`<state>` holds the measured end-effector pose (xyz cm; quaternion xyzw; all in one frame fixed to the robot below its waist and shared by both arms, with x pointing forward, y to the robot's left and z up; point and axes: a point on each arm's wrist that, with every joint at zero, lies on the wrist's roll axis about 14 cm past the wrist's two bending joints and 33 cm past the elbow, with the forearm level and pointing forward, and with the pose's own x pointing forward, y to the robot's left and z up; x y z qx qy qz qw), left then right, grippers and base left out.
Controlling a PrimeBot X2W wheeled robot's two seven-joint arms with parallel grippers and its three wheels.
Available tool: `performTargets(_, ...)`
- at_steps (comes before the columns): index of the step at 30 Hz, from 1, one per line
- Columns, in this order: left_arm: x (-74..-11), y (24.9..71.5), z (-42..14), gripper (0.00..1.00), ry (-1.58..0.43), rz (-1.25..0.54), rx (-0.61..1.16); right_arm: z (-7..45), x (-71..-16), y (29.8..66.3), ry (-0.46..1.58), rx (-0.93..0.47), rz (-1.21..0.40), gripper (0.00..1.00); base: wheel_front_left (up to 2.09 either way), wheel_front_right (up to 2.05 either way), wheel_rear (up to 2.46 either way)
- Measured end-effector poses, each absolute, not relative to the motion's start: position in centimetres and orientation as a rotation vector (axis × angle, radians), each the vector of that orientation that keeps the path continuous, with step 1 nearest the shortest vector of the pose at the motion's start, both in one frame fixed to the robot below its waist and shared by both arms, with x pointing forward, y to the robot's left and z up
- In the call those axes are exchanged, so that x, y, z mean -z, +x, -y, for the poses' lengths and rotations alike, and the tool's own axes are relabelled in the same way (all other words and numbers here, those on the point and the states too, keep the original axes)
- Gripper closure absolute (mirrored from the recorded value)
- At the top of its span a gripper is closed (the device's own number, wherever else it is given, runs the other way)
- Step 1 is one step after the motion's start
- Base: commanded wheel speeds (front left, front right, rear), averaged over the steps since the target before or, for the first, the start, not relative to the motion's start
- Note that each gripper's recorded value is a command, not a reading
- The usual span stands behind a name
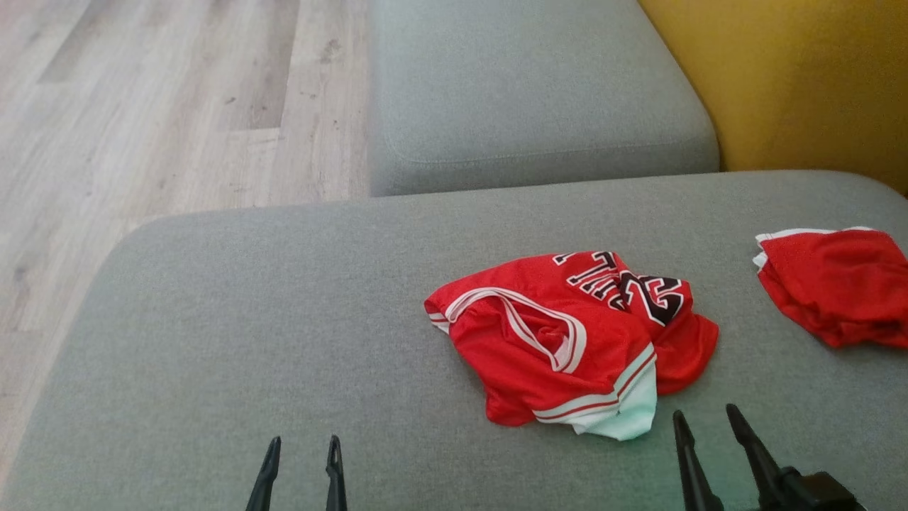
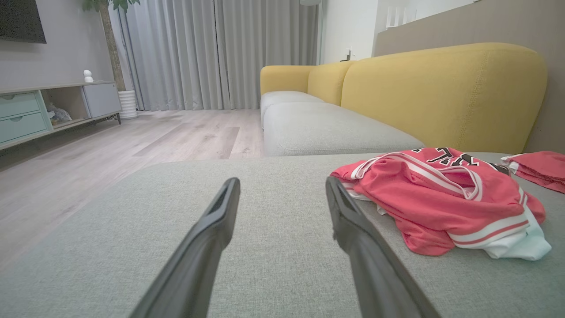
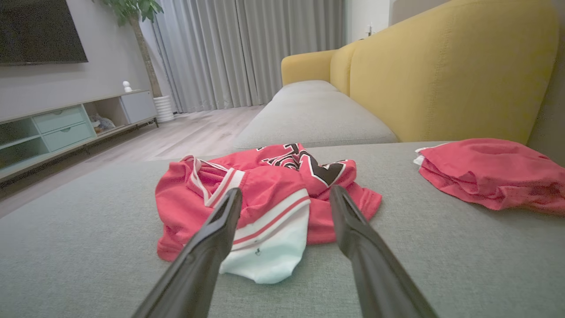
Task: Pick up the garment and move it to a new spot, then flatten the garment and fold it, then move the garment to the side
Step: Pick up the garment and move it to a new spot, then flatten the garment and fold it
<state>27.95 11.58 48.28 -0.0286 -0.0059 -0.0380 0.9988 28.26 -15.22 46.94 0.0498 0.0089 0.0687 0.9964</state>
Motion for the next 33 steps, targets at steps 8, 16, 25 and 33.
performTargets(8,-47.9,27.3,-11.9,0.0,-0.048,0.005,0.074,14.5,-47.5,28.1,0.11,-0.152,0.002,0.0,0.0,0.0,0.0)
performTargets(16,-47.4,27.0,-12.1,0.0,-0.049,-0.011,0.069,14.3,-47.5,28.0,0.111,-0.159,0.003,0.0,0.0,0.0,0.0)
performTargets(25,-47.0,26.9,-11.9,0.0,-0.052,-0.022,0.082,14.0,-47.4,28.0,0.112,-0.165,-0.002,0.0,0.0,0.0,0.0)
performTargets(33,-46.8,29.3,-5.7,0.0,-0.114,-0.06,0.318,14.1,-46.3,28.0,0.122,-0.155,-0.044,0.0,0.0,0.0,0.0)
